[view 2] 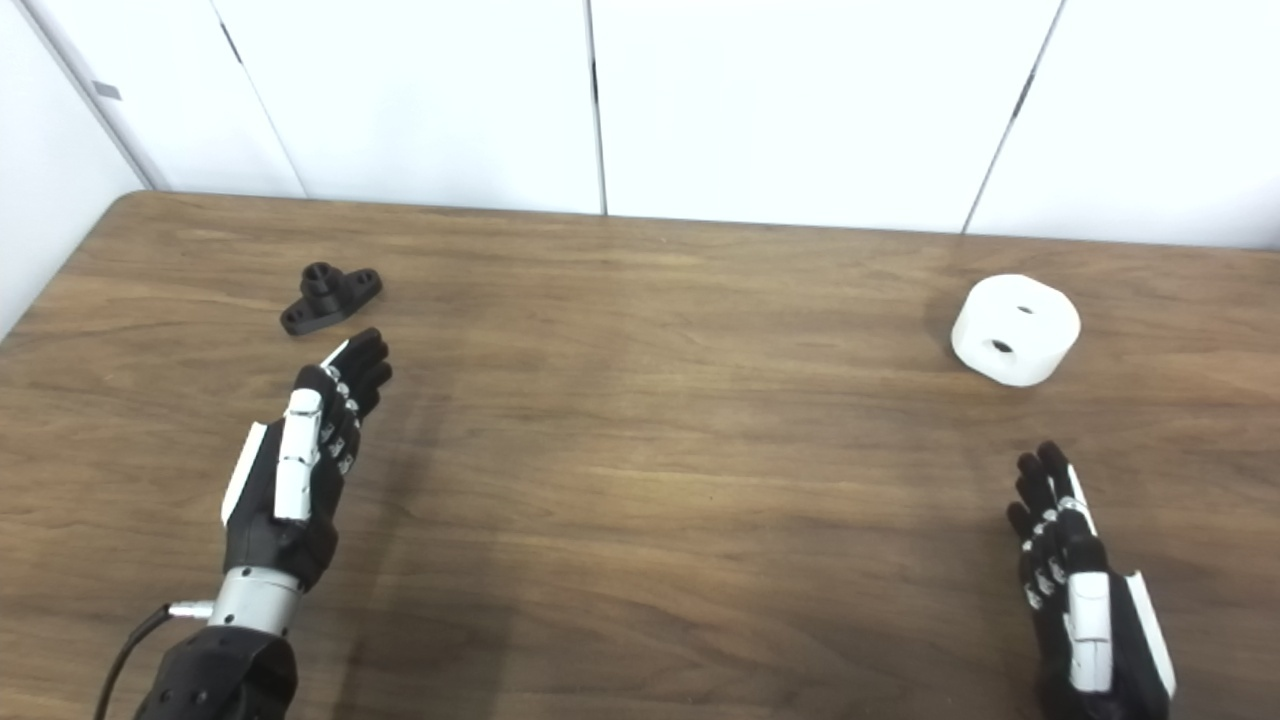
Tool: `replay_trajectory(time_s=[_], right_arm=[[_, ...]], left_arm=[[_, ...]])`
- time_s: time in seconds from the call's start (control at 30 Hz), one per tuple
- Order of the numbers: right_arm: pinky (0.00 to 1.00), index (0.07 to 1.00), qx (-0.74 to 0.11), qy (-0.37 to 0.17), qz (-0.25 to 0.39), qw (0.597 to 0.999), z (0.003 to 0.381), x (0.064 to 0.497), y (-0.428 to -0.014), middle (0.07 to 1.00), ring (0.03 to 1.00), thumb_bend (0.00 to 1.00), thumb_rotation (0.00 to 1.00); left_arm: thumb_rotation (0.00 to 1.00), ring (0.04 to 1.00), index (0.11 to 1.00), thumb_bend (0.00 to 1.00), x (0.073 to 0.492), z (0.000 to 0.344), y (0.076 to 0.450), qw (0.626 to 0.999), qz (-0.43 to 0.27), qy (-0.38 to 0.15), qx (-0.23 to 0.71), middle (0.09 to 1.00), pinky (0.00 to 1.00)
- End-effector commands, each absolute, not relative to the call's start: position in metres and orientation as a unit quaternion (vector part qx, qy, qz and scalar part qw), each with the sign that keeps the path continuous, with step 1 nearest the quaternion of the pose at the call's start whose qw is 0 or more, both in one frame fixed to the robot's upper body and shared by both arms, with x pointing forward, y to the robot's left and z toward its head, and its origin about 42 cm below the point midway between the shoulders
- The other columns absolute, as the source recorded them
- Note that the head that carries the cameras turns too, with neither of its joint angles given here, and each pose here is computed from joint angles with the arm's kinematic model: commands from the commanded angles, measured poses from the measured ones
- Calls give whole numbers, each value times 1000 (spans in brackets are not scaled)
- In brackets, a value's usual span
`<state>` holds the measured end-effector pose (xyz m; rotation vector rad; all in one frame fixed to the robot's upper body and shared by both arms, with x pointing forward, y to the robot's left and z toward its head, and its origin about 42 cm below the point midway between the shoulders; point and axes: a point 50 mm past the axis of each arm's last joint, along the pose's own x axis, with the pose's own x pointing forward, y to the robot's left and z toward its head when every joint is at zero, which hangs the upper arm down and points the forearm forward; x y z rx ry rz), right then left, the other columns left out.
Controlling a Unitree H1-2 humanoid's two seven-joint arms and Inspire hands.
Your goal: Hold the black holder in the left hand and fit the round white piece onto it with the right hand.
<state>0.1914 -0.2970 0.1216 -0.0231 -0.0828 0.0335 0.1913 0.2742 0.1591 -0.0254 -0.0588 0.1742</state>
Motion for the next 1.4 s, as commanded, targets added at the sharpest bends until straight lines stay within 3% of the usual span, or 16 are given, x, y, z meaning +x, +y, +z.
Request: replay_trajectory(time_s=[0.0,0.87,1.2,1.37], right_arm=[[1000,983,-18,-84,20,996,134,194,-298,978,1000,592,1000],[1000,999,-21,-80,17,996,129,194,-304,994,1000,634,1000],[1000,1000,-32,-72,13,997,131,190,-304,991,1000,759,1000],[1000,944,-21,-84,-3,996,129,189,-302,930,966,641,995]], left_arm=[[1000,939,896,478,154,146,268,994,102,2,-22,925,997],[1000,929,882,487,154,140,259,994,106,8,-11,917,968],[1000,909,873,468,151,134,251,994,105,9,1,899,940],[1000,929,892,455,148,132,249,995,102,10,-2,919,959]])
